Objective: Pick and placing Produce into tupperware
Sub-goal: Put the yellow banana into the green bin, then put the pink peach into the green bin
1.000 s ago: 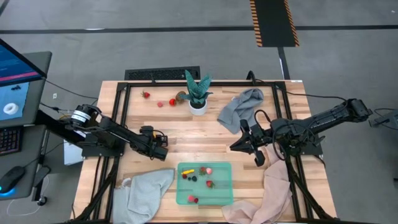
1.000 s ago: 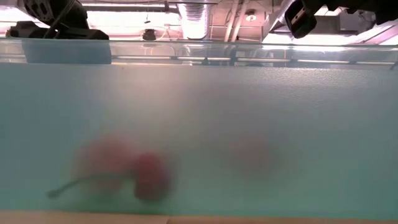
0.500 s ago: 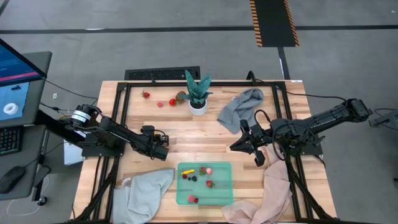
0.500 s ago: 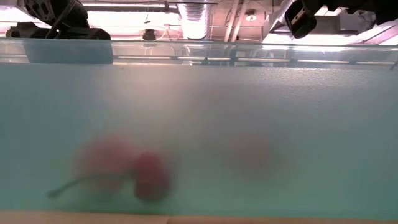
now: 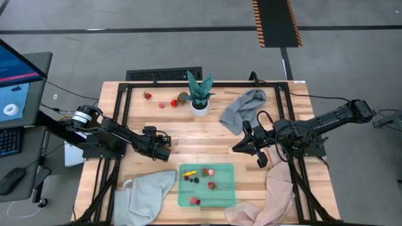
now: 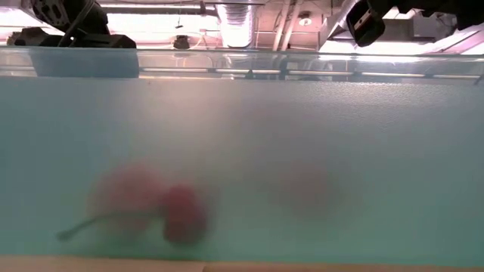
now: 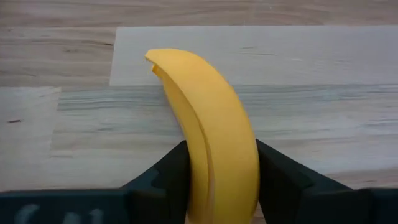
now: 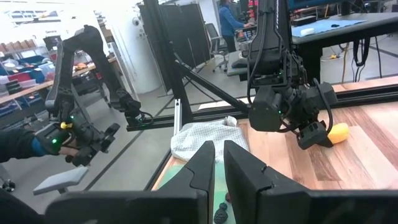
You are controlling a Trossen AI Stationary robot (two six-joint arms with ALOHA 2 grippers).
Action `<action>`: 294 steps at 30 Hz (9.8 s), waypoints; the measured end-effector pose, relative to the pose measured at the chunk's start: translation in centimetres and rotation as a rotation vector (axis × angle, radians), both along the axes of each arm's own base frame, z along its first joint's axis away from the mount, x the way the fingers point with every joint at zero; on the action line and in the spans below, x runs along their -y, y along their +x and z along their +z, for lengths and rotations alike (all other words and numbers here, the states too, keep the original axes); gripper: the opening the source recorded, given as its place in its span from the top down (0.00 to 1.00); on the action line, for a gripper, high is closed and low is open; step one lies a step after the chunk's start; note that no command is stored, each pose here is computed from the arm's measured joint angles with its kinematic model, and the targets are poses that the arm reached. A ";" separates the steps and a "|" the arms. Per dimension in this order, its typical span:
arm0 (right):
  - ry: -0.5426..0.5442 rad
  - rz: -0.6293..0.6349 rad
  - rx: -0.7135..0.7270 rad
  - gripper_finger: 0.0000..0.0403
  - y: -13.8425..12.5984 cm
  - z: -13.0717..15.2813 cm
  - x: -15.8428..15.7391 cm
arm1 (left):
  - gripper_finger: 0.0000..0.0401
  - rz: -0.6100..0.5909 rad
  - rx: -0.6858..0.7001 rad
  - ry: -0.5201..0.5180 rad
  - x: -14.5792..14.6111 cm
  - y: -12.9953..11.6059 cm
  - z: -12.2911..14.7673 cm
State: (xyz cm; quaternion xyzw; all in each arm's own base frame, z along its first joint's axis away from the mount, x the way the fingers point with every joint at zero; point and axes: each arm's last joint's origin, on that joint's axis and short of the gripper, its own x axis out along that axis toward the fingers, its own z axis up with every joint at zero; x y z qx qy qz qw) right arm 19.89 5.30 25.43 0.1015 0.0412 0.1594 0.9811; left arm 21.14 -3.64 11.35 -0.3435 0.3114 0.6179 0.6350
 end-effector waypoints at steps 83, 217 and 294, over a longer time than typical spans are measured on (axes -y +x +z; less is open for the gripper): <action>0.002 0.000 -0.034 0.85 0.0 -0.3 0.0 | 0.41 -0.911 0.460 0.143 15.8 10.3 9.9; -0.187 -0.057 -0.132 0.85 0.1 -1.7 1.7 | 0.44 -0.515 -0.126 -0.020 -20.3 -0.4 4.5; -0.171 -0.028 -0.159 0.85 0.0 -1.9 1.0 | 0.82 -0.937 0.234 0.045 -8.2 4.4 9.2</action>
